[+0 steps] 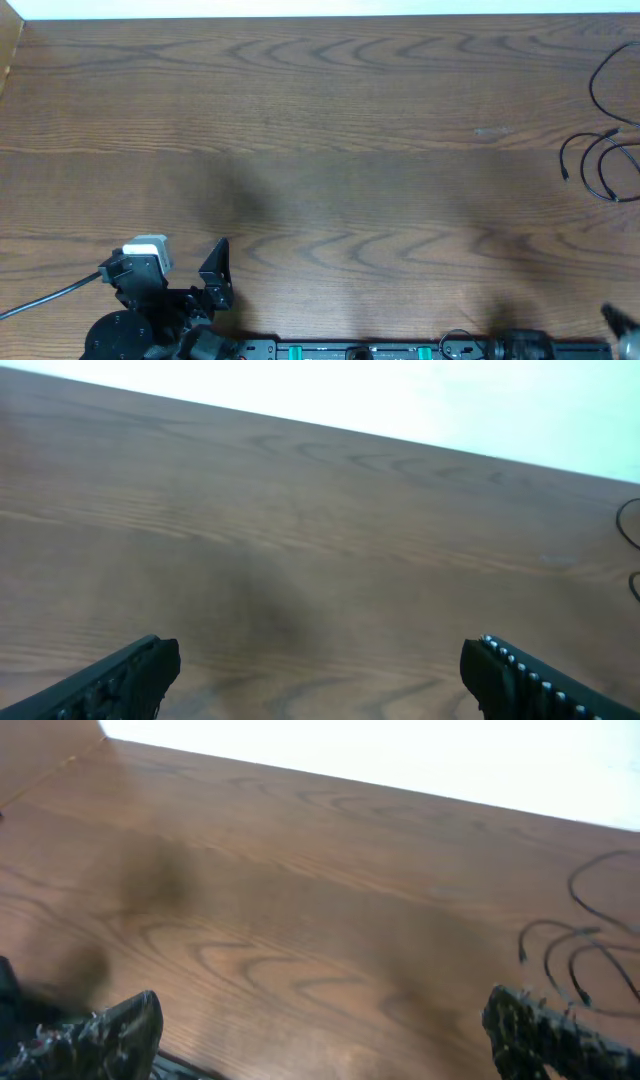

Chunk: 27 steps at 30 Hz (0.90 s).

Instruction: Untangle cables

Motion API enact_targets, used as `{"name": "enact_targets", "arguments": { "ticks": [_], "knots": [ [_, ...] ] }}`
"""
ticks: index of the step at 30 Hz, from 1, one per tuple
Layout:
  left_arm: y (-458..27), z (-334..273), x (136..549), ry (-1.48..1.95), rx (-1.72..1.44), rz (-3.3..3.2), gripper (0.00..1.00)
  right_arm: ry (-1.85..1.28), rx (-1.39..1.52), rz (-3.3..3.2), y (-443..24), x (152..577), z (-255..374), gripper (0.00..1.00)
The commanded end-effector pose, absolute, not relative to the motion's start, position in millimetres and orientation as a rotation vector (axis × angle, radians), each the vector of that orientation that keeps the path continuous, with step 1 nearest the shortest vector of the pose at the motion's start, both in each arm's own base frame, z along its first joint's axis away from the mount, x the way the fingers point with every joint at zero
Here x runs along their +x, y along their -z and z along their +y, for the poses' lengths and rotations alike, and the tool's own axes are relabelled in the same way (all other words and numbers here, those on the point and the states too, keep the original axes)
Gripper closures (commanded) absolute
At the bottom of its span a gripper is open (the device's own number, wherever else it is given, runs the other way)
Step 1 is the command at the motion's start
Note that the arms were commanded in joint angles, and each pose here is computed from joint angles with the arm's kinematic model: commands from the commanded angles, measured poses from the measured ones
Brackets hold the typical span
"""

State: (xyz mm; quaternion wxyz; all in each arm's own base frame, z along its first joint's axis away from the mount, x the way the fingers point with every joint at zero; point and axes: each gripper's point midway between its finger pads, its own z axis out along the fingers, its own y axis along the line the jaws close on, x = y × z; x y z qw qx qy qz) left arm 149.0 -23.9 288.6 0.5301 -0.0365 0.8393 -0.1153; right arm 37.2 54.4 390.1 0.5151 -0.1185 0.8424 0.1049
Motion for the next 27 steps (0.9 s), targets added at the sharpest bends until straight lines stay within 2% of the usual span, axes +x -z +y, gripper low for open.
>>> {"name": "enact_targets", "arguments": {
  "ticks": [1, 8, 14, 22, 27],
  "knots": [
    [-294, -20, 147, 0.271, -0.1, 1.985, 0.05, -0.221, -0.199, 2.023, -368, 23, 44, 0.01],
    [-295, -18, 147, 0.253, -0.103, 1.981, 0.04, -0.148, -0.069, 1.984, -317, -3, 27, 0.01],
    [-295, -18, 147, 0.253, -0.103, 1.981, 0.04, -0.286, -0.116, 1.986, -287, 1, 47, 0.01],
    [-294, -18, 147, 0.251, -0.102, 1.986, 0.04, -0.368, 0.031, 1.755, -315, 68, 45, 0.01],
    [-293, -18, 147, 0.25, -0.102, 1.986, 0.04, -0.355, 0.101, 1.644, -319, 124, 33, 0.01]
  ]
}}
